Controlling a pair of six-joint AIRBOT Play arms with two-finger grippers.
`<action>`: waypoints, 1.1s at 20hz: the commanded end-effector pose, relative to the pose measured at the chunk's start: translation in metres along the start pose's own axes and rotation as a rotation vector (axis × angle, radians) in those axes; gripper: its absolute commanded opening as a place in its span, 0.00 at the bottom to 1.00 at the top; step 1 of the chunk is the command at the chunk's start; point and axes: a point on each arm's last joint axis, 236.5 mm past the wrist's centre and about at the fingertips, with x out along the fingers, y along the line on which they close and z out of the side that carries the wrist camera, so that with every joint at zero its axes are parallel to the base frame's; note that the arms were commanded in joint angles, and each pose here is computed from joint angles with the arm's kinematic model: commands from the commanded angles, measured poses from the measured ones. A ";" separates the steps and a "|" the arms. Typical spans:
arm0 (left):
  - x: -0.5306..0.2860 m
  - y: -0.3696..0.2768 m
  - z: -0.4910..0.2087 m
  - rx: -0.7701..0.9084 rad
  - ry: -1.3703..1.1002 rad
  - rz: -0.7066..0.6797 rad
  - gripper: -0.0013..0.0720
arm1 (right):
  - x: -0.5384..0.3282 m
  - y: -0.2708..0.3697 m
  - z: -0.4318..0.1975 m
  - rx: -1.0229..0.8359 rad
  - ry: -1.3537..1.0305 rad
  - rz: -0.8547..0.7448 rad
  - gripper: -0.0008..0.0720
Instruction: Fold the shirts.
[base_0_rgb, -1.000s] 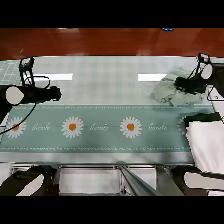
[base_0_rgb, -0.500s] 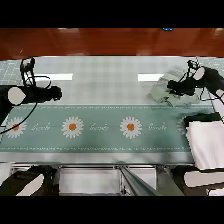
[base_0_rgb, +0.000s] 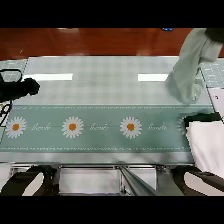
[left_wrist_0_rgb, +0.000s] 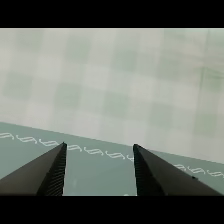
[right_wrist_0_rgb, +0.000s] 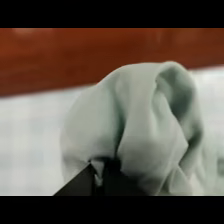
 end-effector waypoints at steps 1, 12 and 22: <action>-0.022 -0.010 0.006 -0.035 -0.046 -0.050 0.71 | -0.104 0.041 0.071 -0.060 -0.242 0.088 0.04; -0.017 -0.034 -0.004 -0.055 -0.026 -0.152 0.71 | -0.130 0.218 -0.003 -0.368 -0.056 0.445 0.04; -0.030 0.027 -0.001 -0.175 -0.037 -0.022 0.71 | 0.011 0.412 -0.316 -0.524 0.631 0.751 0.05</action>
